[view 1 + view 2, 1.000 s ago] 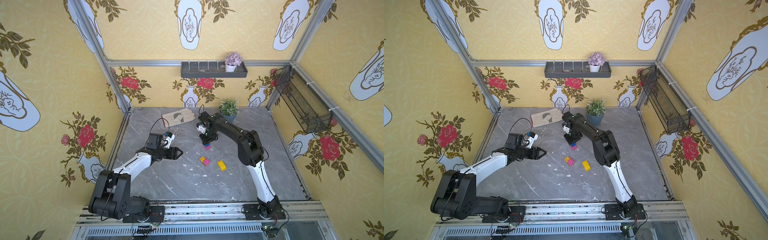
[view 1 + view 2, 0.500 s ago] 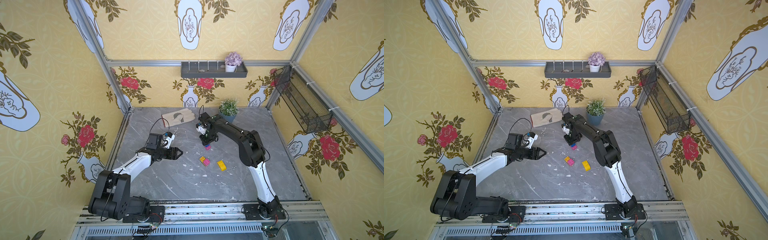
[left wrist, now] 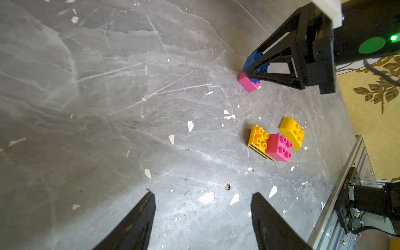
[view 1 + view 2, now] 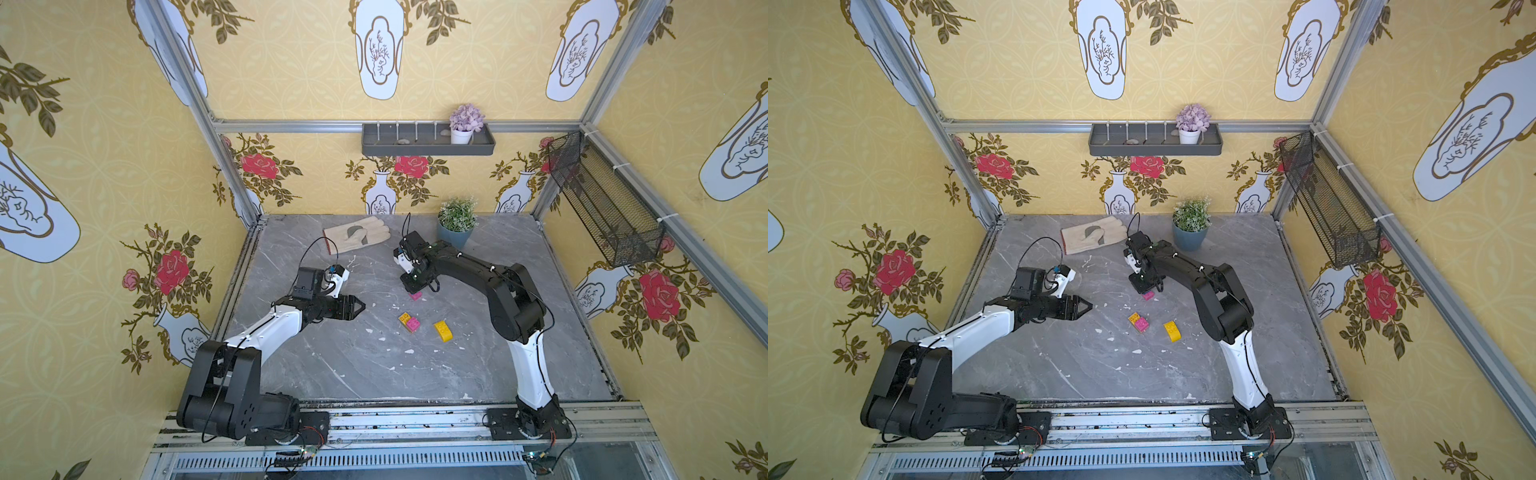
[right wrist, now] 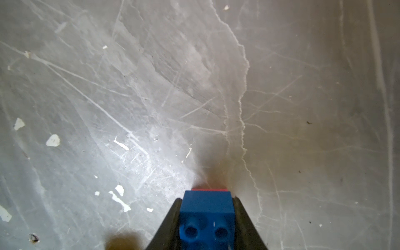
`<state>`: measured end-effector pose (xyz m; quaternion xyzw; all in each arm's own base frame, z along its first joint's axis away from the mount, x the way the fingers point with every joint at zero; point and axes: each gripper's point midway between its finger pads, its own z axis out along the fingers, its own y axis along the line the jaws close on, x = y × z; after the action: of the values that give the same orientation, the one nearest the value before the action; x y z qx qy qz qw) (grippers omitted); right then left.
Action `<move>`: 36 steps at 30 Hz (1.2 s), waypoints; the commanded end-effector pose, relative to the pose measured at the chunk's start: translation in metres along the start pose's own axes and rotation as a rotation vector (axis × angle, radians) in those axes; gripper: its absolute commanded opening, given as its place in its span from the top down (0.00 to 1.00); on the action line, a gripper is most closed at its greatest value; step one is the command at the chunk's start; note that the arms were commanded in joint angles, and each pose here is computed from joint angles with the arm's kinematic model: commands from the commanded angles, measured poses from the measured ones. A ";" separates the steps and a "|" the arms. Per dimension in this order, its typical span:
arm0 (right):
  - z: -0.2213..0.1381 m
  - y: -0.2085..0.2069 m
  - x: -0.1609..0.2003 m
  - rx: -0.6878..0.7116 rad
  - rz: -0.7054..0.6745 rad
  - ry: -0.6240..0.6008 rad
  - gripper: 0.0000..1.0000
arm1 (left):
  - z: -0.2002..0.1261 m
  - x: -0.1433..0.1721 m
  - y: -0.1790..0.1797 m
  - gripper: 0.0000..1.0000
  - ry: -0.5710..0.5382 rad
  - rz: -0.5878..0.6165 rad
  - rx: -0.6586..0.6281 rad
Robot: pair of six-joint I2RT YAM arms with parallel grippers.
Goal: Assemble the letter s with lego
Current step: Assemble the lego brick with the lego brick.
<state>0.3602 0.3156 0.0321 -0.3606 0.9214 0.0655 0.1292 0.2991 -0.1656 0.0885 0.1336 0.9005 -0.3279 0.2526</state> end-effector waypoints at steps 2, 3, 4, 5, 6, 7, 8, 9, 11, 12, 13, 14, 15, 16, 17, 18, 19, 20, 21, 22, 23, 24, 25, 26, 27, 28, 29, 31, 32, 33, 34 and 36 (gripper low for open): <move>0.017 0.001 0.028 0.004 0.017 0.079 0.82 | 0.002 0.004 0.002 0.28 0.006 -0.007 0.001; 0.018 0.002 0.030 0.001 0.017 0.081 0.83 | 0.002 0.004 0.002 0.28 0.008 -0.009 -0.001; 0.019 0.002 0.032 0.000 0.020 0.083 0.83 | 0.002 0.005 0.002 0.28 0.010 -0.010 0.000; 0.021 0.002 0.035 -0.001 0.022 0.087 0.83 | 0.003 0.006 0.003 0.28 0.012 -0.013 -0.001; 0.021 0.003 0.035 -0.003 0.024 0.085 0.83 | 0.003 0.006 0.003 0.28 0.013 -0.013 -0.003; 0.023 0.003 0.038 -0.006 0.027 0.089 0.83 | 0.003 0.006 0.004 0.28 0.015 -0.015 -0.005; 0.023 0.003 0.040 -0.008 0.028 0.092 0.83 | 0.003 0.007 0.004 0.28 0.016 -0.017 -0.005; 0.024 0.003 0.041 -0.007 0.029 0.096 0.83 | 0.003 0.006 0.004 0.28 0.014 -0.016 -0.006; 0.025 0.003 0.045 -0.012 0.026 0.113 0.83 | 0.004 0.007 0.004 0.28 0.017 -0.018 -0.007; 0.025 0.003 0.046 -0.011 0.022 0.120 0.83 | 0.004 0.008 0.005 0.28 0.021 -0.021 -0.008; 0.026 0.003 0.048 -0.009 0.022 0.132 0.83 | 0.004 0.008 0.005 0.28 0.022 -0.022 -0.009; 0.026 0.003 0.048 -0.011 0.020 0.136 0.83 | 0.004 0.008 0.005 0.28 0.021 -0.021 -0.009; 0.026 0.003 0.049 -0.012 0.019 0.140 0.83 | 0.005 0.008 0.006 0.28 0.022 -0.022 -0.009; 0.027 0.003 0.049 -0.014 0.020 0.143 0.83 | 0.005 0.008 0.006 0.28 0.023 -0.023 -0.010; 0.027 0.003 0.050 -0.018 0.021 0.147 0.83 | 0.005 0.009 0.006 0.28 0.024 -0.025 -0.010; 0.027 0.004 0.050 -0.020 0.021 0.149 0.83 | 0.005 0.009 0.006 0.28 0.023 -0.025 -0.010; 0.028 0.004 0.051 -0.021 0.020 0.153 0.83 | 0.005 0.009 0.006 0.28 0.025 -0.026 -0.010; 0.028 0.005 0.050 -0.022 0.022 0.152 0.83 | 0.005 0.008 0.006 0.28 0.023 -0.024 -0.009; 0.028 0.004 0.050 -0.019 0.023 0.151 0.83 | 0.005 0.010 0.007 0.28 0.027 -0.027 -0.012; 0.026 0.003 0.049 -0.020 0.024 0.148 0.84 | 0.005 0.009 0.006 0.28 0.025 -0.026 -0.012; 0.025 0.003 0.048 -0.020 0.023 0.146 0.83 | 0.005 0.009 0.006 0.28 0.025 -0.026 -0.013; 0.023 0.004 0.046 -0.020 0.024 0.142 0.83 | 0.005 0.010 0.006 0.28 0.027 -0.026 -0.012; 0.021 0.004 0.045 -0.020 0.023 0.139 0.83 | 0.005 0.010 0.007 0.28 0.028 -0.028 -0.012; 0.020 0.003 0.042 -0.019 0.026 0.135 0.82 | 0.005 0.010 0.006 0.28 0.027 -0.027 -0.011; 0.018 0.003 0.041 -0.019 0.024 0.133 0.82 | 0.005 0.009 0.006 0.28 0.026 -0.026 -0.011; 0.016 0.003 0.039 -0.018 0.025 0.128 0.80 | 0.005 0.010 0.006 0.28 0.029 -0.028 -0.010; 0.015 0.003 0.037 -0.019 0.027 0.125 0.78 | 0.006 0.010 0.007 0.28 0.029 -0.028 -0.011; 0.011 0.001 0.035 -0.018 0.034 0.121 0.72 | 0.006 0.009 0.007 0.28 0.028 -0.028 -0.011; 0.009 0.000 0.033 -0.015 0.035 0.115 0.69 | 0.006 0.009 0.006 0.28 0.028 -0.027 -0.010; 0.008 0.000 0.032 -0.014 0.034 0.111 0.63 | 0.006 0.009 0.006 0.28 0.028 -0.028 -0.010; 0.004 0.000 0.029 -0.012 0.036 0.099 0.58 | 0.006 0.010 0.007 0.28 0.029 -0.029 -0.011; 0.000 -0.001 0.024 -0.012 0.040 0.086 0.51 | 0.006 0.009 0.007 0.27 0.028 -0.028 -0.011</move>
<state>0.3573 0.3112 0.0264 -0.3483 0.9267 0.0692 0.1227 0.2972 -0.1639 0.0786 0.1248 0.9066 -0.3248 0.2389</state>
